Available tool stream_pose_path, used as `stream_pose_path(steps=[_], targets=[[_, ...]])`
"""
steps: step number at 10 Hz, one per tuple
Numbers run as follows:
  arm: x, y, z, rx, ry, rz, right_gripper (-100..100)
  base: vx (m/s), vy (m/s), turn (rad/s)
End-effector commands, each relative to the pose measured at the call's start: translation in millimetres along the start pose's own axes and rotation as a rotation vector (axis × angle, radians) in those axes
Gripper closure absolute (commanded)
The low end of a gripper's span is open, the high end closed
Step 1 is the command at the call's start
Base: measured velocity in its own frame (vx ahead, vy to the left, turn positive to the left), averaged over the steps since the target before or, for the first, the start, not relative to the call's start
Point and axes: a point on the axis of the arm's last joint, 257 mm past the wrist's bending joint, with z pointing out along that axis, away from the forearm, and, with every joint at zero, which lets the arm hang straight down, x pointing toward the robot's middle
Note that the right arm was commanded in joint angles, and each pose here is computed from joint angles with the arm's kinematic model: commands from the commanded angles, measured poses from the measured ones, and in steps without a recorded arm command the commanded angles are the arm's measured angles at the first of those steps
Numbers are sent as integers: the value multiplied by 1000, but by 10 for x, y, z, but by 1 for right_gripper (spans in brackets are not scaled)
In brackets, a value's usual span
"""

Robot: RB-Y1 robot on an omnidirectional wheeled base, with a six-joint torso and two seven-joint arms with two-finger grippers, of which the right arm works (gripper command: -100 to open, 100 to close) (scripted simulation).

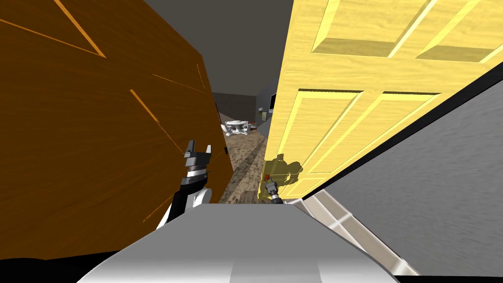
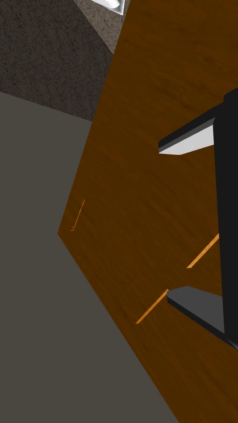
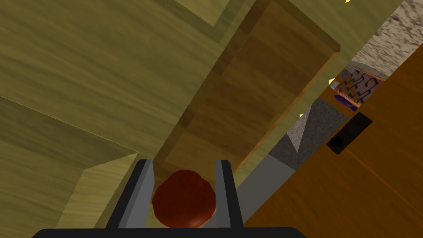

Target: Push the door open

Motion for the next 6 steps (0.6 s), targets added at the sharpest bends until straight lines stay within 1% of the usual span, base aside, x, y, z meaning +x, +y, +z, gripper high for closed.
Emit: stream_pose_path(steps=[1,2,3,4,6], targets=[[-133,-97,76,28,-37,42,100,30,13,-1],[-133,-102,90,31,-37,93,100,37,14,-32],[-132,-107,105,34,-36,126,100,54,31,-53],[-132,-107,105,34,-36,145,100,40,23,-18],[-132,-107,105,34,-36,145,100,9,1,3]])
